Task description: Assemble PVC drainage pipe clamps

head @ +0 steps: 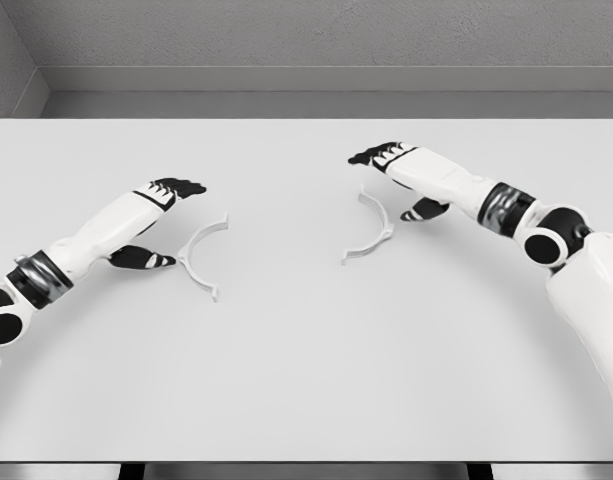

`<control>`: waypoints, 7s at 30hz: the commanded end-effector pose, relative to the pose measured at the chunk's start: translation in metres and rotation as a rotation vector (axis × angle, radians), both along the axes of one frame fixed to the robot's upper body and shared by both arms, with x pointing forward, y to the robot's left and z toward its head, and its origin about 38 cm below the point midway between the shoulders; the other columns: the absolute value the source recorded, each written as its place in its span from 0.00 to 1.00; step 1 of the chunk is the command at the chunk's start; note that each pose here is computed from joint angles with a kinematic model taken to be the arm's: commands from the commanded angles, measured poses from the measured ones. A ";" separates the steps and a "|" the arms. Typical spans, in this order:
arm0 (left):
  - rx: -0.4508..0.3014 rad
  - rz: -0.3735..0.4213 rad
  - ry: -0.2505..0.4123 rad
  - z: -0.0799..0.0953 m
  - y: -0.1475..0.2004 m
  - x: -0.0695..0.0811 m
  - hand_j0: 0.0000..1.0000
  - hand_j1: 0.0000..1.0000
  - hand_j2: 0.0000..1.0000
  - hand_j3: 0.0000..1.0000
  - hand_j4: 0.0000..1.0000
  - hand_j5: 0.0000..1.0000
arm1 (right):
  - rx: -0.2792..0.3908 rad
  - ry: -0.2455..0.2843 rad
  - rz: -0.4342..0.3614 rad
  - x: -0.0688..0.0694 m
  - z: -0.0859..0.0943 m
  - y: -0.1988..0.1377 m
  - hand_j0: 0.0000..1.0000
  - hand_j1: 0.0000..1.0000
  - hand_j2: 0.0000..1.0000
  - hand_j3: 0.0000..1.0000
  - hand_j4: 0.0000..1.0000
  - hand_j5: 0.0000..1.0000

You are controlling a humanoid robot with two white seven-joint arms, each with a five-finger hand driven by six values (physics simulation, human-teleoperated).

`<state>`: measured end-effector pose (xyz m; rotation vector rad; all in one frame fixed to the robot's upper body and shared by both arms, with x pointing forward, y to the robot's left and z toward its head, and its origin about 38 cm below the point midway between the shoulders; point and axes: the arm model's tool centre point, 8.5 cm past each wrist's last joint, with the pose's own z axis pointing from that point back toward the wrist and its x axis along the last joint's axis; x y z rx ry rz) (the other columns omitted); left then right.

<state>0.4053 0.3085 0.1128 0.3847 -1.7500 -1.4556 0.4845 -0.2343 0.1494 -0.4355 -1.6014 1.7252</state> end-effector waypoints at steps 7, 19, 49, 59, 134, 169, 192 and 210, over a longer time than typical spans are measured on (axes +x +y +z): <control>-0.023 -0.010 0.003 -0.003 -0.009 -0.002 1.00 1.00 1.00 1.00 1.00 1.00 | 0.014 0.051 -0.025 0.011 -0.015 0.007 1.00 1.00 1.00 1.00 1.00 1.00; -0.053 -0.040 -0.002 -0.006 -0.029 -0.004 1.00 1.00 1.00 1.00 1.00 1.00 | 0.014 0.069 -0.013 0.014 -0.021 0.021 1.00 1.00 1.00 1.00 1.00 1.00; -0.023 -0.082 -0.027 -0.001 -0.041 -0.008 1.00 1.00 1.00 1.00 1.00 1.00 | 0.056 0.022 0.030 0.024 0.006 0.071 1.00 1.00 1.00 1.00 1.00 1.00; -0.018 -0.073 -0.025 -0.001 -0.037 -0.006 1.00 1.00 1.00 1.00 1.00 1.00 | 0.141 -0.123 -0.025 -0.041 0.042 -0.012 1.00 1.00 1.00 1.00 1.00 1.00; -0.048 -0.015 -0.001 -0.006 -0.042 0.032 1.00 1.00 1.00 1.00 1.00 1.00 | 0.189 -0.149 -0.141 -0.110 0.071 -0.144 1.00 1.00 1.00 1.00 1.00 1.00; -0.018 -0.108 -0.017 -0.005 -0.057 0.003 1.00 1.00 1.00 1.00 1.00 1.00 | 0.201 -0.180 -0.105 -0.111 0.080 -0.131 1.00 1.00 1.00 1.00 1.00 1.00; -0.025 -0.125 -0.018 -0.010 -0.073 0.004 1.00 1.00 1.00 1.00 1.00 1.00 | 0.202 -0.180 -0.103 -0.111 0.080 -0.130 1.00 1.00 1.00 1.00 1.00 1.00; -0.047 -0.136 -0.021 -0.009 -0.083 0.002 1.00 1.00 1.00 1.00 1.00 1.00 | 0.202 -0.180 -0.103 -0.111 0.080 -0.130 1.00 1.00 1.00 1.00 1.00 1.00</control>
